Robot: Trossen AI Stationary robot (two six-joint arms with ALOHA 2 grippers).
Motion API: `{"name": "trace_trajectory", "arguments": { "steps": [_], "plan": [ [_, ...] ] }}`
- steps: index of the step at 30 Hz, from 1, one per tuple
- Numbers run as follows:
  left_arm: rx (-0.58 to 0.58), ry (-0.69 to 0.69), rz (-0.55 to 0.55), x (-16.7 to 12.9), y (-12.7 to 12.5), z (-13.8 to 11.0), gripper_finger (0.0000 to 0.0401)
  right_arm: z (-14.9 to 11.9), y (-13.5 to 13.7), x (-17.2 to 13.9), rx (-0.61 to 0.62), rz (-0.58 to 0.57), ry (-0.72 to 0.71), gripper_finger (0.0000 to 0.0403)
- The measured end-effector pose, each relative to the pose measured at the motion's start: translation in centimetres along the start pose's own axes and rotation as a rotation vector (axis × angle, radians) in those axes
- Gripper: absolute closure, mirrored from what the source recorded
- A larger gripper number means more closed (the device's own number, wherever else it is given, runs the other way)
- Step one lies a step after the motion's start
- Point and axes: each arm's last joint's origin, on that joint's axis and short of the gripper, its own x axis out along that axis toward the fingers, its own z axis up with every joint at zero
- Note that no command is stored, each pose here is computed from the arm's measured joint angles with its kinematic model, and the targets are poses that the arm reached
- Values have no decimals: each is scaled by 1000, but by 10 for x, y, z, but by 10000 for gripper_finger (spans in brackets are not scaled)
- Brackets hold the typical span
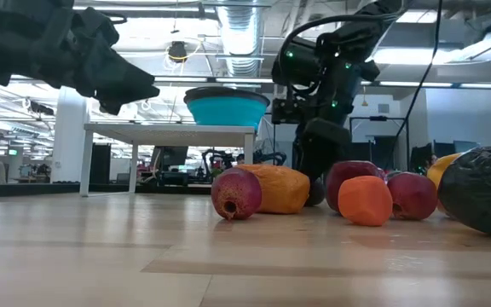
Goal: Pick & Place Fruit
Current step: Put the dark purple plum into the blue strainer bowl
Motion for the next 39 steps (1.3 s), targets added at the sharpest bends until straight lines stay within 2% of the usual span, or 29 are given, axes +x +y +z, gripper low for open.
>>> {"name": "trace_trajectory", "arguments": {
  "steps": [4,7,11,15,18,24,29,31,33,39],
  "plan": [
    [9,24,21,2,1,-4,252,-2,0,-1,14,16,27,175],
    [13,47,37,5,3,-7,252,0,2,-10,27,85,49,178],
    [18,75,52,11,5,-13,252,25,4,-37,26,193,-44,173],
    [16,73,58,15,5,-15,252,56,4,-73,-34,314,-214,175],
    [28,69,57,17,5,-16,252,81,1,-105,-93,330,-354,172],
    [44,68,59,18,5,-16,252,125,-15,-168,-203,229,-646,165],
    [59,55,58,18,5,-15,252,142,-56,-187,-144,-17,-814,164],
    [58,54,58,18,5,-15,252,145,-78,-186,-104,-93,-861,164],
    [58,53,59,18,5,-15,252,142,-101,-176,-41,-126,-849,164],
    [57,44,60,18,5,-14,252,138,-157,-123,100,-183,-802,163]
  ]
}}
